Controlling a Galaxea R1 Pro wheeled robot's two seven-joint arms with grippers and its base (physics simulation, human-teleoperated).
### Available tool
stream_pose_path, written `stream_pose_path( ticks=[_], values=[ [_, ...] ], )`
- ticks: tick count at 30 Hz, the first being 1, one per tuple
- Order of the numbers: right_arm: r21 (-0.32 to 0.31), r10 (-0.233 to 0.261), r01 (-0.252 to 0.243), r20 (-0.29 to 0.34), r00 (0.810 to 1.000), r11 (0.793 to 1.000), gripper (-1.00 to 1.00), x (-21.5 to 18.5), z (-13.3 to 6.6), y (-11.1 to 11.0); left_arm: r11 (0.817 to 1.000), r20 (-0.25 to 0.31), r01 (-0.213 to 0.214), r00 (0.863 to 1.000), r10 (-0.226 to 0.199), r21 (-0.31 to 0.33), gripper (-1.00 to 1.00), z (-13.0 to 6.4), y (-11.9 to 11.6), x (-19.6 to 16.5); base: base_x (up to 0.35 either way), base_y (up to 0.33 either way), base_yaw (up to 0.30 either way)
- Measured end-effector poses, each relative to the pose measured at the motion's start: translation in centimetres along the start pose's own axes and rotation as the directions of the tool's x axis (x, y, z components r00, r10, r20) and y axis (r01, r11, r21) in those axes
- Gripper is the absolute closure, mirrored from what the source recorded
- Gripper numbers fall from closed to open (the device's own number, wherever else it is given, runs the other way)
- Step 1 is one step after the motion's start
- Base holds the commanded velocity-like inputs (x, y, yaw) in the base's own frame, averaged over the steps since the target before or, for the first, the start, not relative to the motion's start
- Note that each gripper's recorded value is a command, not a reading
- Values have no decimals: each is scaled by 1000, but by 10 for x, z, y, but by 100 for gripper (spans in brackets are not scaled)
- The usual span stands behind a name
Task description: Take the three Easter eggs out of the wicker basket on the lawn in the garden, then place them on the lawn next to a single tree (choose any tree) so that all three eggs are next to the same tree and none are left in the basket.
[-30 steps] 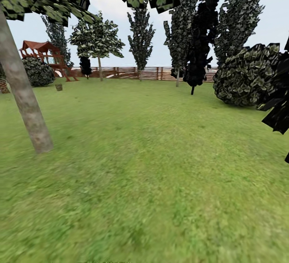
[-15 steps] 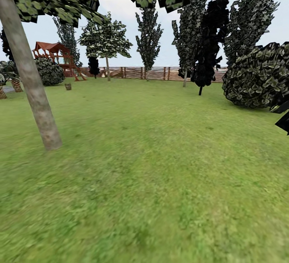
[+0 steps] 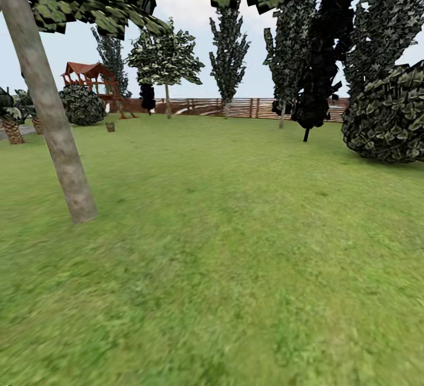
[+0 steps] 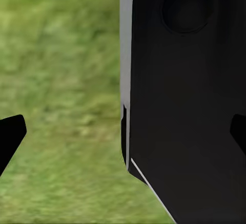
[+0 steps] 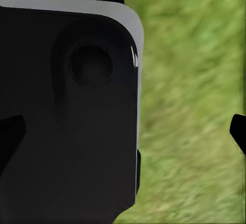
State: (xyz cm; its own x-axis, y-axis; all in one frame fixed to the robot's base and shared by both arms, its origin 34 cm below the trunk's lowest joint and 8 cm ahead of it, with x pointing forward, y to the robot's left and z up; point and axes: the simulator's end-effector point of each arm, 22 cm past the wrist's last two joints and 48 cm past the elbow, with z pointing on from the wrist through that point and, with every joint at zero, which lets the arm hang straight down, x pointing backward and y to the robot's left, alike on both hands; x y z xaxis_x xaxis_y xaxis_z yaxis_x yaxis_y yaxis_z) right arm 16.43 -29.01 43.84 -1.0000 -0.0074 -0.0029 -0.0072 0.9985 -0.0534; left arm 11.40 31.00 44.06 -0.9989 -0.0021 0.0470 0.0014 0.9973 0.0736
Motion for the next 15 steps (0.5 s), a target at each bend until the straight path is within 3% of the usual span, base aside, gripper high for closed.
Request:
stream_pose_path(
  ticks=[8, 15],
  values=[
    [0, 0, 0, 0, 1000, 1000, -100, 0, 0, 0, 1000, 0, 0, 1000, 0, 1, -100, 0, -1, 0, 338, 0, 280],
    [-4, 0, 0, 0, 1000, 1000, -100, 0, 0, 1, 1000, 0, 0, 1000, 0, 1, -100, 0, -1, 0, 338, 0, 45]
  ],
)
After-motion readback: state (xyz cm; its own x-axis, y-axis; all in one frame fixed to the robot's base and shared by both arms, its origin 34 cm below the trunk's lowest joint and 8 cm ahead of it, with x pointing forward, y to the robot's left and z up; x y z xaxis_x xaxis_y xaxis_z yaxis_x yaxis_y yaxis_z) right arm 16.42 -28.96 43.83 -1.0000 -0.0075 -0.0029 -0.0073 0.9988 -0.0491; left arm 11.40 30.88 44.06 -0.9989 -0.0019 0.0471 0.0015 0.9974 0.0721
